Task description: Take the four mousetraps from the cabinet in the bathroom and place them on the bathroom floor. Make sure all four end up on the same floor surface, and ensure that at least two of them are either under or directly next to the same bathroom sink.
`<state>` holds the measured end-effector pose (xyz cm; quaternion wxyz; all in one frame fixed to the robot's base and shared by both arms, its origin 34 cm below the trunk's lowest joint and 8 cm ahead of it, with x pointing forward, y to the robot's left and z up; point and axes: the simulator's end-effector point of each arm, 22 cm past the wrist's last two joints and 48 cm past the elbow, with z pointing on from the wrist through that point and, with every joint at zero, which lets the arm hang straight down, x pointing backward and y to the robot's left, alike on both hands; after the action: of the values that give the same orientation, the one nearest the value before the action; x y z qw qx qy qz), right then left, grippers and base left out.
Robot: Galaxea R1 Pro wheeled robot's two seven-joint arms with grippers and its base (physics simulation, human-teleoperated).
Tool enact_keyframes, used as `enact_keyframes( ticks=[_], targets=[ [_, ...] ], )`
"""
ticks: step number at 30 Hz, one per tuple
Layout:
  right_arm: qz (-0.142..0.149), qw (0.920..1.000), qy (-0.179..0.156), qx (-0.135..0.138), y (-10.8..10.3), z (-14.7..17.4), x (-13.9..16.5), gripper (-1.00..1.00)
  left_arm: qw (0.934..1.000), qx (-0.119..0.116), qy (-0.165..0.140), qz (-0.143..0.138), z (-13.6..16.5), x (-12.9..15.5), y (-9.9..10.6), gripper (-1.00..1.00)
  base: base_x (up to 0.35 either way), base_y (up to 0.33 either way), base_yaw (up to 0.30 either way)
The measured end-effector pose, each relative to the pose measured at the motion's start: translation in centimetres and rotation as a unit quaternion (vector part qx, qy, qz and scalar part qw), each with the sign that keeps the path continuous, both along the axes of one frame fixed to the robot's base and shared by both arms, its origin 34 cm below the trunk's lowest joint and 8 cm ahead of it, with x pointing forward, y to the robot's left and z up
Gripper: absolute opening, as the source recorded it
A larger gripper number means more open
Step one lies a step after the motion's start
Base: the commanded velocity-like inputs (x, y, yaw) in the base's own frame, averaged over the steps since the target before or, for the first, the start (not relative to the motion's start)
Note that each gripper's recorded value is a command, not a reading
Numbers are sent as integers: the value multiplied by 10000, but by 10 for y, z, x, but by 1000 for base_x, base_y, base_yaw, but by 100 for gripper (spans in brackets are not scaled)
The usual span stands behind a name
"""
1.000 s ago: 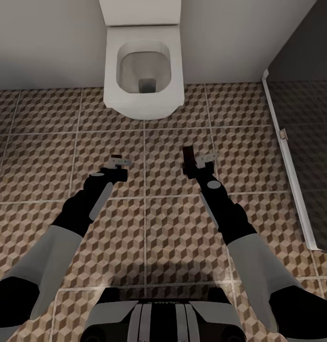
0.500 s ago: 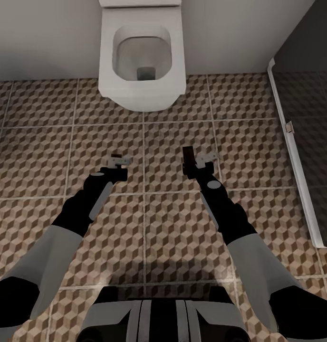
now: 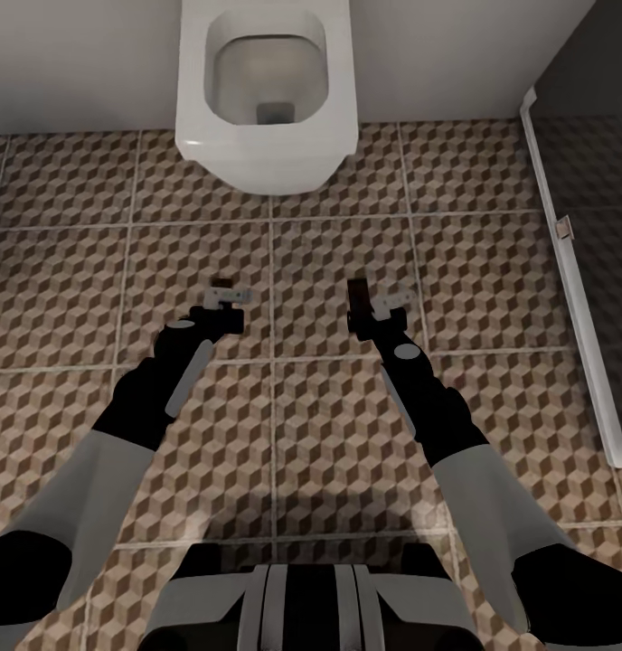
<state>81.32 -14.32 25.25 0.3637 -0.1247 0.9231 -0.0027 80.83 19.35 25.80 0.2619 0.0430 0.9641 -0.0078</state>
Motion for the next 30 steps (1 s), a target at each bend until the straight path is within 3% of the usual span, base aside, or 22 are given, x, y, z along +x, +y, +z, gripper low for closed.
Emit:
enact_keyframes(
  ticks=[21, 30],
  targets=[
    [24, 9998, 162, 73, 10, -66, -23, -100, 9997, 11, 225, 1, -72, -31, 1, -100, 0, 0, 0],
    [30, 10000, 19, 72, 10, -66, -16, -100, 10000, 8, 77, -2, -73, -24, 0, -100, 0, 0, 0]
  ],
)
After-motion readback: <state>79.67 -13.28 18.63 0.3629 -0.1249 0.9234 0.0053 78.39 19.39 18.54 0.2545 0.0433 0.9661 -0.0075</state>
